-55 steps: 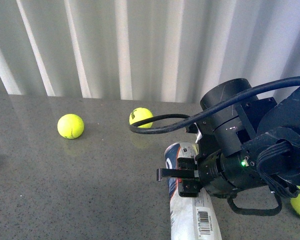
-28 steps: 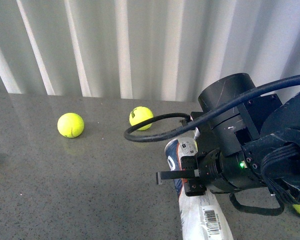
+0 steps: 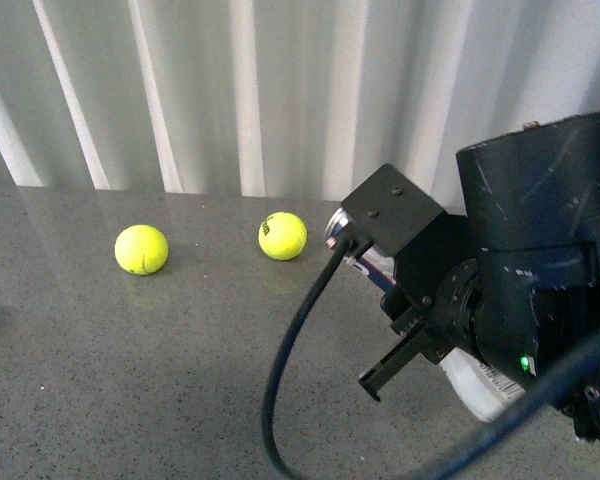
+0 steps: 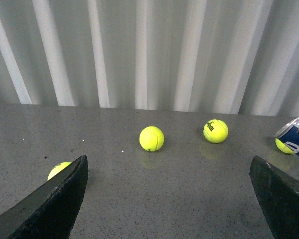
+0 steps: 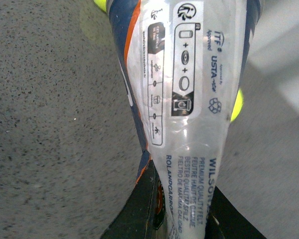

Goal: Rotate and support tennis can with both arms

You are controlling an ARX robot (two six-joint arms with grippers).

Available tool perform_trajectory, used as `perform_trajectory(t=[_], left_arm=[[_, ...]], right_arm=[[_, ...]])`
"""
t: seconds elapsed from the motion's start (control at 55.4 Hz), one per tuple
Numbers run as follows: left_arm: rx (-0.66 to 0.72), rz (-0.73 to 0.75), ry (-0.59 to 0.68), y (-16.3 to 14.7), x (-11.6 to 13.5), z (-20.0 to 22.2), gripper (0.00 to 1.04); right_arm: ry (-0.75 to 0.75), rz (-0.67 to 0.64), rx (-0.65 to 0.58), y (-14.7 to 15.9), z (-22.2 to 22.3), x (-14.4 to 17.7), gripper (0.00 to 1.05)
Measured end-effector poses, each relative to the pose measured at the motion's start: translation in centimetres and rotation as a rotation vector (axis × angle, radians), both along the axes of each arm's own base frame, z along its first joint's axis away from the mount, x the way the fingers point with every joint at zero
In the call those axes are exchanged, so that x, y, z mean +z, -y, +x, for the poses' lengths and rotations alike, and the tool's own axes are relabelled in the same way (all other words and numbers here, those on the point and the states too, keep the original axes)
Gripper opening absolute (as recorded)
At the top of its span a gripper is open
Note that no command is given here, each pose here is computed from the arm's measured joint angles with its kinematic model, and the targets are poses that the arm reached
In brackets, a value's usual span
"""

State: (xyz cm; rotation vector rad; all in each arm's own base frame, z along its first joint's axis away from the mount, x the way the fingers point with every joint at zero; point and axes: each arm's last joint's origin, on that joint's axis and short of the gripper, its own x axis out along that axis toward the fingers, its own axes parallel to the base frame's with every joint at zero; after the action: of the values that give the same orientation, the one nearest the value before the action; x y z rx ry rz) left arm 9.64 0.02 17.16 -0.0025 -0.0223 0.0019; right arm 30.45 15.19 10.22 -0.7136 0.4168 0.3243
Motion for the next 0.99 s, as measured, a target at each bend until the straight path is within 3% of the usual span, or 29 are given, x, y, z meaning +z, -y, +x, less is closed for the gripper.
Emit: perform_trajectory(t=[0.145, 0.361, 0.741, 0.994], left_arm=[[0.000, 0.000, 0.000, 0.0, 0.0, 0.0, 0.98], [0.000, 0.000, 0.000, 0.0, 0.0, 0.0, 0.98], [0.000, 0.000, -0.001, 0.0, 0.0, 0.0, 0.98], [0.000, 0.000, -0.001, 0.0, 0.0, 0.0, 0.98]], right_arm=[[0.099, -0.236, 0.261, 0.2, -1.0, -0.8, 0.12], [0.141, -0.382, 0.518, -0.6, -1.2, -3.0, 0.12], [0.117, -0.330, 0.725, -7.6, 0.4, -4.4, 0.12], [0.060, -0.339, 0.739, -9.0, 1.2, -5.9, 0.12]])
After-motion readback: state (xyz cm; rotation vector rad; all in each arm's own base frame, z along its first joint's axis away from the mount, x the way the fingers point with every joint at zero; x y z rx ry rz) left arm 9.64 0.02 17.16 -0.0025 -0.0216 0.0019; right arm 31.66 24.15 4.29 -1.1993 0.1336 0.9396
